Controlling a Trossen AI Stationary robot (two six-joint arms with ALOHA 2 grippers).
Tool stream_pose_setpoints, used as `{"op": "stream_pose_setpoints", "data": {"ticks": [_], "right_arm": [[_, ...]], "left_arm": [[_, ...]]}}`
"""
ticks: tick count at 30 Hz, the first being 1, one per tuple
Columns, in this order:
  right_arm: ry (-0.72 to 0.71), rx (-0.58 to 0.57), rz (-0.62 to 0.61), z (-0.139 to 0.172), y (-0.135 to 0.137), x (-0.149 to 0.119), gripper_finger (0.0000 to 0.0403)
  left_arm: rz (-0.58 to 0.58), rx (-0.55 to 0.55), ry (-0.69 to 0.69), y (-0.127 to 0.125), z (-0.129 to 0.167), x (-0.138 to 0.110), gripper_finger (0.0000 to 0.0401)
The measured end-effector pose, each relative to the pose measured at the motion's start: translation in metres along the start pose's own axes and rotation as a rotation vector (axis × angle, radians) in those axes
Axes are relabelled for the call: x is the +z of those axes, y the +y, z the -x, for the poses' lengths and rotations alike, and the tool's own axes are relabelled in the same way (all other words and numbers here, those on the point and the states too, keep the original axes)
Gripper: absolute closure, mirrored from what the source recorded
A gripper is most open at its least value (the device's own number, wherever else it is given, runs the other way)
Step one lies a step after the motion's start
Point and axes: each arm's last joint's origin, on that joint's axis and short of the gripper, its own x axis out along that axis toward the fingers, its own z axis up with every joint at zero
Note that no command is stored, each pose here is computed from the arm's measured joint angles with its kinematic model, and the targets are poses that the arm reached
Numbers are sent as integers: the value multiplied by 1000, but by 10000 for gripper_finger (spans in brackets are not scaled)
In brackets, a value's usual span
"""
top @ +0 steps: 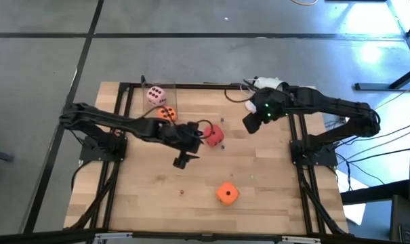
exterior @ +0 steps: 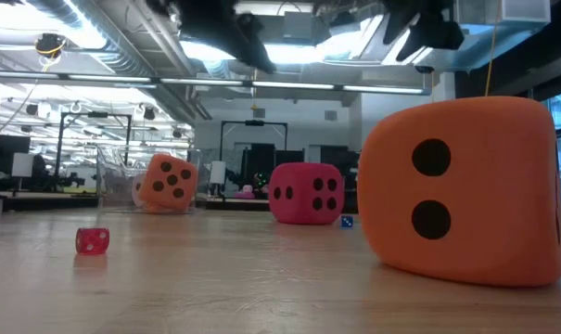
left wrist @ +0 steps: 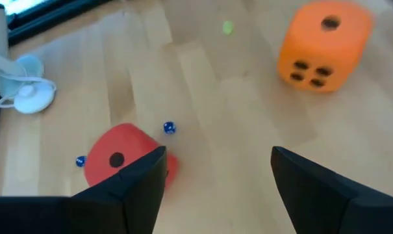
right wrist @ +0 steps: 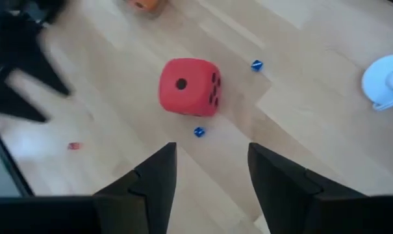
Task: Pick & Place Dice
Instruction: Put the large red dice into the transparent bin
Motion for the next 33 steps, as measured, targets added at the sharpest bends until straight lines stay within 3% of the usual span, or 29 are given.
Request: {"op": "stream_pose_setpoints", "data": {"ticks": [9,16,22,28,33], "right_arm": [[-11,20,16,7,11,-13,228],[-18,19,14,8,18,-20,237],[-19,24,32,9,24,-26,239],[-14,30,28,9,26,-29,239],[-14,30,28,9,26,-29,239]], "left_arm": [[-200,123,165,10,-50,-18,114],[-253,147,221,21,-76,-31,113],[-327,302,259,31,-88,-33,113],[-342,260,237,35,-88,-34,113],[-425,210,228,36,-92,-36,113]]}}
